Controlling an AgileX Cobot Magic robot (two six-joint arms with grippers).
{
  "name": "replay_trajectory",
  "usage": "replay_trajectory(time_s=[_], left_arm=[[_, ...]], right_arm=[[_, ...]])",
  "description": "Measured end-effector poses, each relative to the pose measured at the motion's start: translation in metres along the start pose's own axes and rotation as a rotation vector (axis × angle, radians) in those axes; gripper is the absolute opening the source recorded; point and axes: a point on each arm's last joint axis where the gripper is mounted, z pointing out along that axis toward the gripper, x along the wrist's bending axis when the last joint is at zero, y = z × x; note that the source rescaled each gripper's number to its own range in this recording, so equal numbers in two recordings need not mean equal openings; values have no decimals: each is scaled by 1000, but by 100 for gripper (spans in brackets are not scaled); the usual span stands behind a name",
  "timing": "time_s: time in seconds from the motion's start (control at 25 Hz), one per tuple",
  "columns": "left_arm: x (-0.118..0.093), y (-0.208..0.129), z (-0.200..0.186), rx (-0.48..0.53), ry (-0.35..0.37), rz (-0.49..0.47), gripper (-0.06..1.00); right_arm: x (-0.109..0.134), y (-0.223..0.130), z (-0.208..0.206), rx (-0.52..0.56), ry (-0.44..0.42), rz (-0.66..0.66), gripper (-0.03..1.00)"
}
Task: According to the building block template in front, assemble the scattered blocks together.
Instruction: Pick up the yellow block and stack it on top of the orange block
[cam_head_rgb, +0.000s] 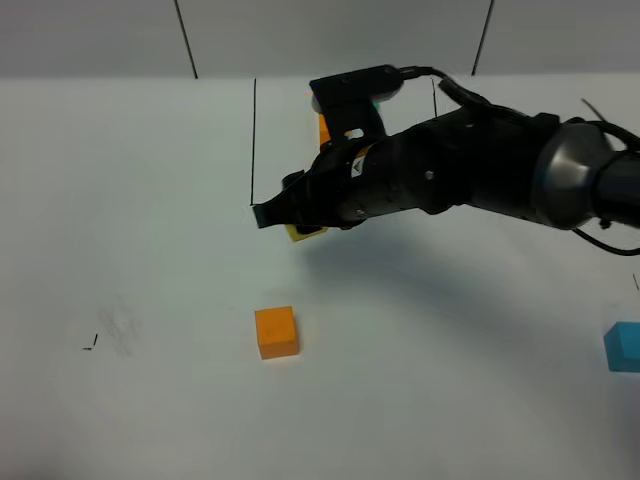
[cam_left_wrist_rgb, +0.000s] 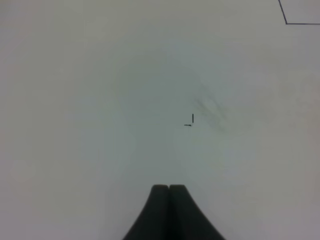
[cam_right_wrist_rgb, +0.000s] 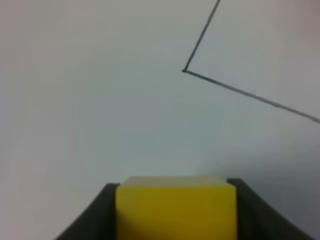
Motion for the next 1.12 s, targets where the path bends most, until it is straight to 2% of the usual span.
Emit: replay_trajectory(time_s=[0.36,0.72,1.12], left_arm=[[0,0,0,0,0,0,0],[0,0,0,0,0,0,0],[0,0,0,0,0,0,0]], right_arm=[[16,-12,41,46,15,-29,60],[17,-15,46,46,18,-42,60],[13,-30,66,107,-7,180,60]])
